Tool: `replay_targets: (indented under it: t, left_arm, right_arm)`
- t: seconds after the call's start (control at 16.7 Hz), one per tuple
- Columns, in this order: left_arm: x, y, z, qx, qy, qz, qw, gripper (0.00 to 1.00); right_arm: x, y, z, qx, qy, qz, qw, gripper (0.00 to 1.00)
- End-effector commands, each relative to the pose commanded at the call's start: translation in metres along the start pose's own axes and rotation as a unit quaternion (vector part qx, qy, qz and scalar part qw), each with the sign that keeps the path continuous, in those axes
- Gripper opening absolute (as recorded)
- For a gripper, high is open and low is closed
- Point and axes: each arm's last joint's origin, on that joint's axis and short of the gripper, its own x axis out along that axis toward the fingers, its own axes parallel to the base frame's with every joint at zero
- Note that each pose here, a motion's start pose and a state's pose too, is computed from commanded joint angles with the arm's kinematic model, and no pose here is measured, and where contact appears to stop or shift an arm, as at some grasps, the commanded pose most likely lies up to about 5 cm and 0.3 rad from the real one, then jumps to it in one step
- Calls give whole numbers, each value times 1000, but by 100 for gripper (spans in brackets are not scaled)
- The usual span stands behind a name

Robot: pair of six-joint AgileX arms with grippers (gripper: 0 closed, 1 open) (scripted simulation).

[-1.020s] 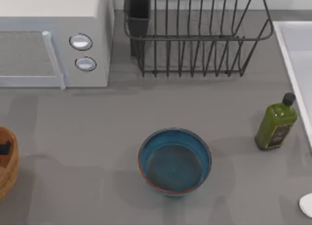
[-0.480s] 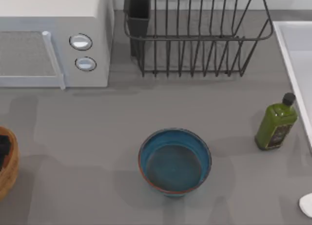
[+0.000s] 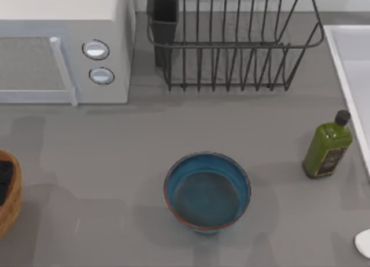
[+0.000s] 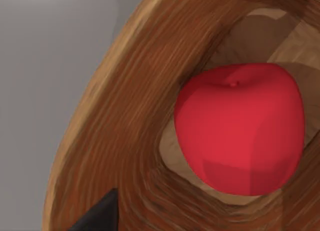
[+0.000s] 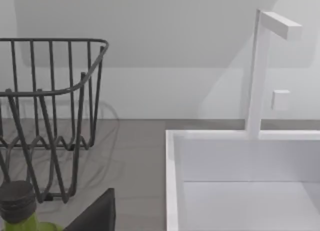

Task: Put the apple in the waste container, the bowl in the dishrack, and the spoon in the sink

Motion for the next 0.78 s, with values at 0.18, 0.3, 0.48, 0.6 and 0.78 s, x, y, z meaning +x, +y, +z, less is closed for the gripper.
replay_targets:
  t: [0.18,0.3,0.48,0.6,0.78]
  left_arm:
    - [-4,-4,-14,-6,-70,0,998,100]
    - [-8,-7,-30,-14,-143,-2,990,100]
    - [-15,-12,-60,-30,-290,-6,957,100]
    - [-14,-15,-80,-41,-397,-11,917,100]
    - [-4,-20,-103,-55,-535,-21,843,100]
  right_arm:
    - [0,0,0,0,0,0,1000,100]
    - [0,0,0,0,0,0,1000,100]
    - [0,0,0,0,0,0,1000,100]
    - [0,0,0,0,0,0,1000,100]
    - [0,0,0,0,0,0,1000,100]
